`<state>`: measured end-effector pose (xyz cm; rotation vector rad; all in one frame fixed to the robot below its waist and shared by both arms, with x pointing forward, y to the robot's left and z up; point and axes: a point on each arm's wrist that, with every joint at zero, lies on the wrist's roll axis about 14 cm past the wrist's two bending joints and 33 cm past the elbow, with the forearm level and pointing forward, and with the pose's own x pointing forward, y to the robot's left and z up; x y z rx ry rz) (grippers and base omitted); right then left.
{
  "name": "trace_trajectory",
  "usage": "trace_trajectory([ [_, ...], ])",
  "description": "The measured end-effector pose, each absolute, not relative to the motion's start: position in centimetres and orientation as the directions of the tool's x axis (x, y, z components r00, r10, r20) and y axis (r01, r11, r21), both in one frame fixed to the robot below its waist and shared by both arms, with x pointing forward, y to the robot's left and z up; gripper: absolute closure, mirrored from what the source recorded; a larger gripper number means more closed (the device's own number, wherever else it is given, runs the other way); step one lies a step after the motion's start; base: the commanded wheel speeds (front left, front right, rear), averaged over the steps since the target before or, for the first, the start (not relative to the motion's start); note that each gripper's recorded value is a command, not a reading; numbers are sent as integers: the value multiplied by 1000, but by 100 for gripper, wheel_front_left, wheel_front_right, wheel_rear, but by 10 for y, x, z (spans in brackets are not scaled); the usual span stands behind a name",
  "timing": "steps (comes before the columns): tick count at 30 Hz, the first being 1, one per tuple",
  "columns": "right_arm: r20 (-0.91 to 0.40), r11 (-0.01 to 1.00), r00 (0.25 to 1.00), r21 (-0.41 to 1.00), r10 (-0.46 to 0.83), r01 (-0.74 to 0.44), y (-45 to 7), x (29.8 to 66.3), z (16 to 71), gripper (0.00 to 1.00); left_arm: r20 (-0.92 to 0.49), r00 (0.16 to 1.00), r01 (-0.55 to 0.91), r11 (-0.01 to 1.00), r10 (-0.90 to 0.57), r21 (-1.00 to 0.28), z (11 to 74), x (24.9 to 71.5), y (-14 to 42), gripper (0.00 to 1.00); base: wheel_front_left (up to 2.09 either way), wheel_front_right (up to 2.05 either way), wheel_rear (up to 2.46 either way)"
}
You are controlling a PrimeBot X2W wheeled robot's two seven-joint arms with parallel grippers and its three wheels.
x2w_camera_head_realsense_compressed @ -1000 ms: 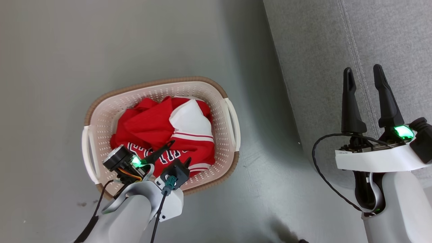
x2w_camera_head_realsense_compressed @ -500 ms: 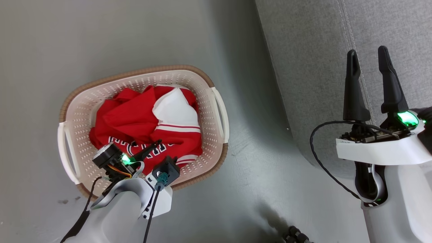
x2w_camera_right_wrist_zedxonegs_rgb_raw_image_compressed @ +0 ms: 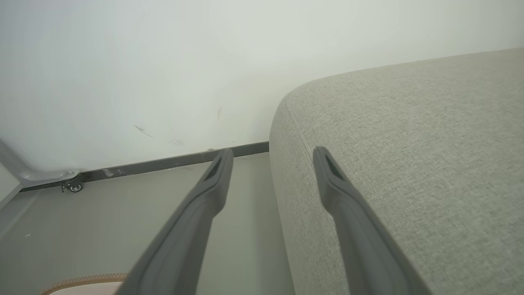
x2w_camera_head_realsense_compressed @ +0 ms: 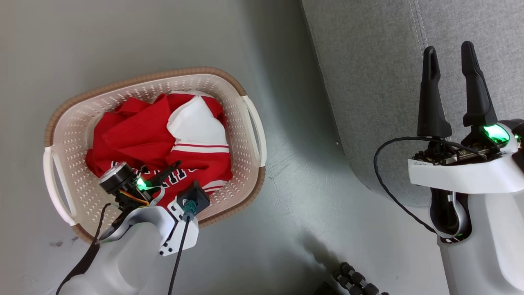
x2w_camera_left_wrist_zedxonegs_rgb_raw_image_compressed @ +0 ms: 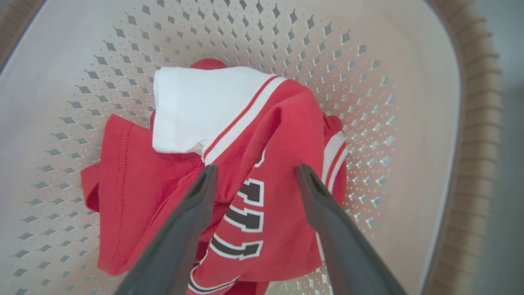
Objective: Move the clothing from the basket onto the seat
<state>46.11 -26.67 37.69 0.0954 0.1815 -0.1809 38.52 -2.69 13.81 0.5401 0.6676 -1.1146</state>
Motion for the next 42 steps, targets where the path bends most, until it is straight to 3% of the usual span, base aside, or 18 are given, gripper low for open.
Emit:
trace_trajectory([
  [16, -185, 979, 968, 78, -172, 189, -270, 468, 375, 0, -791, 261, 944, 316, -554, 90, 111, 383, -15, 0, 0, 0, 0],
  [17, -185, 979, 968, 78, -172, 189, -270, 468, 375, 0, -793, 263, 944, 318, -549, 93, 111, 383, -13, 13, 0, 0, 0],
  [18, -185, 979, 967, 77, -173, 190, -270, 468, 375, 0, -795, 264, 943, 319, -546, 94, 111, 382, -13, 13, 0, 0, 0],
  [19, -185, 979, 967, 78, -173, 190, -270, 468, 375, 0, -796, 262, 943, 319, -545, 92, 110, 381, -13, 31, 0, 0, 0],
  [20, -184, 979, 967, 78, -174, 190, -270, 468, 375, 0, -797, 261, 943, 319, -545, 91, 111, 381, -13, 59, 0, 0, 0],
  [21, -184, 979, 967, 78, -174, 190, -270, 468, 375, 0, -797, 261, 943, 320, -544, 91, 111, 380, -13, 69, 0, 0, 0],
  [22, -185, 979, 967, 79, -173, 190, -270, 468, 375, 0, -797, 261, 943, 321, -544, 90, 111, 380, -13, 93, 0, 0, 0],
  [23, -186, 979, 967, 80, -172, 189, -270, 468, 375, 0, -797, 263, 942, 324, -544, 89, 112, 380, -14, 100, 0, 0, 0],
  [42, -171, 980, 972, 94, -158, 176, -264, 473, 378, 0, -743, 380, 877, 471, -551, 99, 139, 399, -19, 100, 0, 0, 0],
])
